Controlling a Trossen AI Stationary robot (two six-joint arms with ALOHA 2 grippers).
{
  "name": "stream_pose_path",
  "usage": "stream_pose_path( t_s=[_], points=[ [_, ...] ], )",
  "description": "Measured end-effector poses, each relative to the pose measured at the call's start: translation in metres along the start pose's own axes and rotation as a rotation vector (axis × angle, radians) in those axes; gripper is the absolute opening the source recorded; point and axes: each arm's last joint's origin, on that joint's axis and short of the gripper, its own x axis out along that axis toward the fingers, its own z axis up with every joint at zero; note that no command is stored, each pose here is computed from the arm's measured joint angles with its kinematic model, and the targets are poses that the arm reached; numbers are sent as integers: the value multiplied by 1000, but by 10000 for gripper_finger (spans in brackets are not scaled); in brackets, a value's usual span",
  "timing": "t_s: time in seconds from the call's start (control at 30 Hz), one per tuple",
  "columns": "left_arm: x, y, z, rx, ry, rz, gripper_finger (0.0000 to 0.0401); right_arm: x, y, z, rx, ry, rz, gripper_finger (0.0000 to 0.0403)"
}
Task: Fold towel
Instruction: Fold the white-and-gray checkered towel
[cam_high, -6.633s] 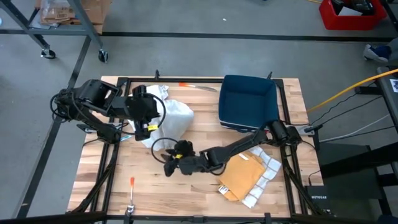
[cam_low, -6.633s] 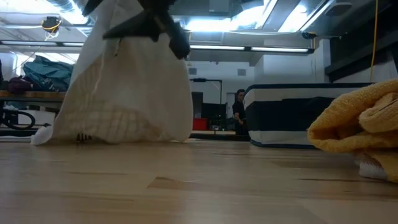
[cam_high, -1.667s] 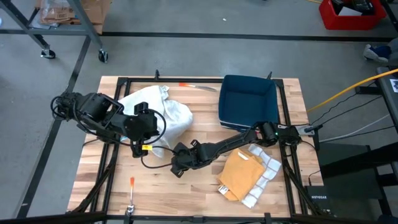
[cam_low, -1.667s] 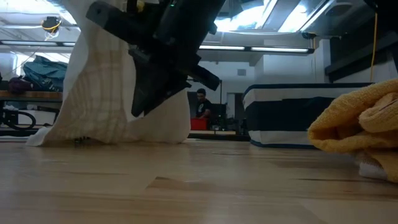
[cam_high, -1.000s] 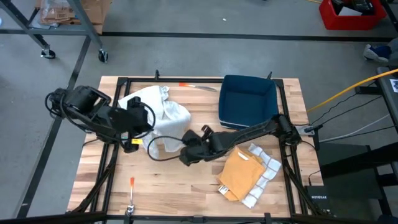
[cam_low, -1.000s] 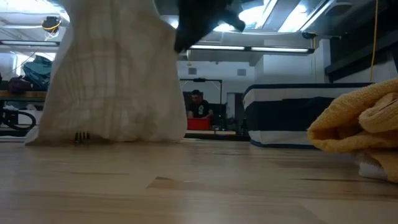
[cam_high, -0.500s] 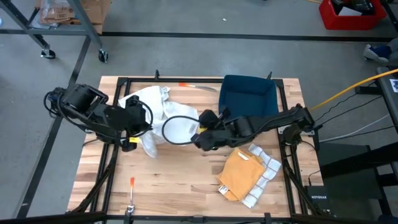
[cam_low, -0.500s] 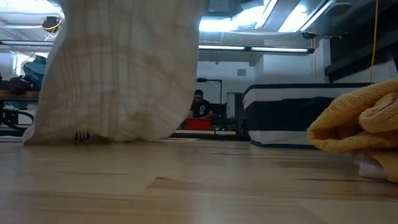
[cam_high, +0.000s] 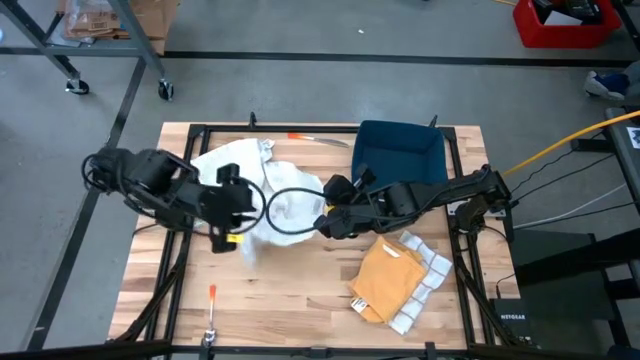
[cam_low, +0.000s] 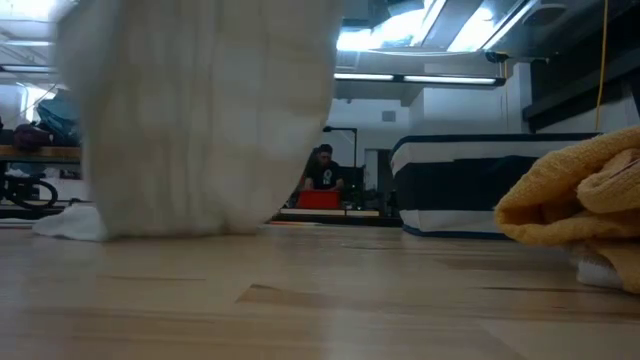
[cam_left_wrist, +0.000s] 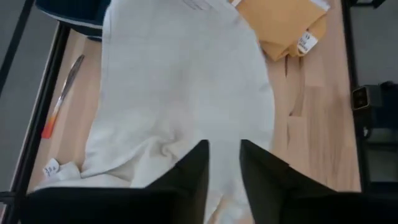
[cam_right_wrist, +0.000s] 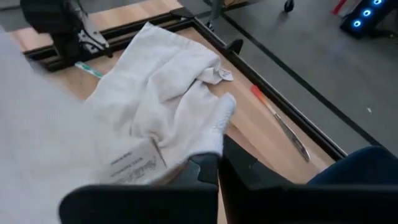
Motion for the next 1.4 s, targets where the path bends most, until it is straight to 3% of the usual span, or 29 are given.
stream_pose_path(
  t_s=[0.13, 0.23, 0.37, 0.53, 0.67, 0.9, 1.13, 1.4],
  points=[
    [28, -12, 2, 18, 76, 30, 122, 0, 0, -1, -26, 27, 30, 0],
    [54, -24, 3, -43, 130, 57, 139, 0, 1, -2, -55, 53, 60, 0],
    [92, -43, 5, -83, 145, 64, 142, 0, 1, -4, -72, 80, 80, 0],
    [135, -64, 6, -22, 149, 71, 135, -1, 0, -6, -92, 108, 80, 0],
    [157, -65, 8, -26, 137, 195, 133, 0, 0, -8, -99, 132, 96, 0],
    [168, -51, 19, -9, 41, 349, 133, 0, 1, -9, -102, 163, 127, 0],
    [175, -42, 31, 24, -22, 337, 132, 0, 1, -10, -116, 169, 142, 0],
    [180, -30, 36, 33, -4, 303, 132, 0, 2, -10, -136, 179, 161, 0]
  ],
)
